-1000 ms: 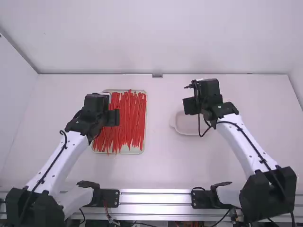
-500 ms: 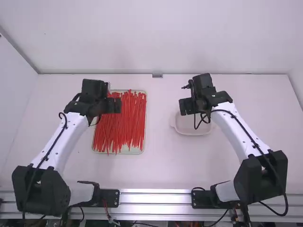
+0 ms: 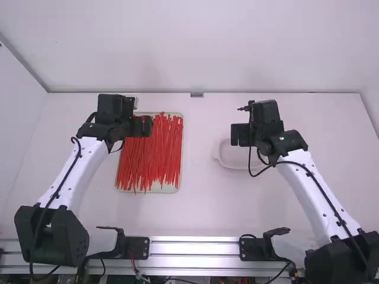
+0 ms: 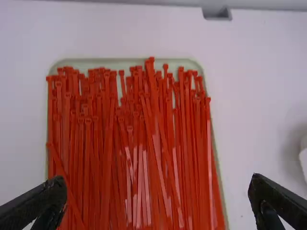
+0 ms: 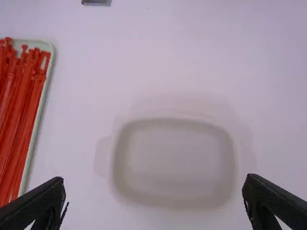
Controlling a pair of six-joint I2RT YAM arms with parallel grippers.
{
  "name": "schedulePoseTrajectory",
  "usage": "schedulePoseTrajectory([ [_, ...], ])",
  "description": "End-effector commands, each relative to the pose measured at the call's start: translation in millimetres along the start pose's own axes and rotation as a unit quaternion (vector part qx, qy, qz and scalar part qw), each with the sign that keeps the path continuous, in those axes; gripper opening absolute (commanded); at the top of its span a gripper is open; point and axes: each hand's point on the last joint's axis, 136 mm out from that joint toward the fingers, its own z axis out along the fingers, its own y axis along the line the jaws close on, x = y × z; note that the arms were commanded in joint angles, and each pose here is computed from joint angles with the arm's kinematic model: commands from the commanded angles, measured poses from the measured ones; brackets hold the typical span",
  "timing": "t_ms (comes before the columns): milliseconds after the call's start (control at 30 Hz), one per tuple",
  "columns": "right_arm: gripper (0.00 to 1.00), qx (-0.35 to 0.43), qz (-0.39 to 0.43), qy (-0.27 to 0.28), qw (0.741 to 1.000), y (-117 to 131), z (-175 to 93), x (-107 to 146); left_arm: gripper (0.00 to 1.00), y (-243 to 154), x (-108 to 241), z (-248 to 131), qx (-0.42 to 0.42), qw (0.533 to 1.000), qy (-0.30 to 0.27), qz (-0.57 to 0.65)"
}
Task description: Fasten the cable tie
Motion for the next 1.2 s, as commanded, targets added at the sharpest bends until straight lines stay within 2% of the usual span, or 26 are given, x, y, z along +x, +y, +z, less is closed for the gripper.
schedulePoseTrajectory([
  [0,0.98,-0.013,0.004,-0.008,1.000,2.9,-0.8,7.6,0.99,-7.9,-18.3,-8.8,0.013,1.000,-0.022,0.006],
  [233,0.98,-0.117,-0.034,-0.021,0.992,37.9,3.5,13.8,0.99,-3.6,-37.9,-16.1,-0.002,0.999,-0.033,0.000],
  [567,0.98,-0.125,-0.044,-0.037,0.990,40.7,4.9,11.1,0.99,-2.0,-57.0,9.9,-0.001,1.000,0.013,-0.008],
  [733,0.98,-0.125,-0.037,-0.033,0.991,40.1,2.7,14.1,0.99,3.7,-55.3,43.3,-0.005,0.998,0.065,-0.018],
  [933,0.98,-0.124,-0.028,-0.027,0.991,39.1,-1.3,17.8,0.99,16.0,-43.9,81.0,-0.024,0.994,0.102,-0.035],
  [1000,0.98,-0.124,-0.028,-0.027,0.991,39.1,-2.1,18.2,0.96,18.4,-38.0,92.1,-0.026,0.992,0.114,-0.037],
  [1067,0.98,-0.124,-0.028,-0.026,0.992,38.9,-3.9,19.3,0.86,20.6,-32.1,102.1,-0.027,0.991,0.124,-0.039],
  [1167,0.98,-0.124,-0.023,-0.027,0.992,38.5,-6.9,19.2,0.63,23.7,-22.6,116.4,-0.028,0.989,0.138,-0.041],
])
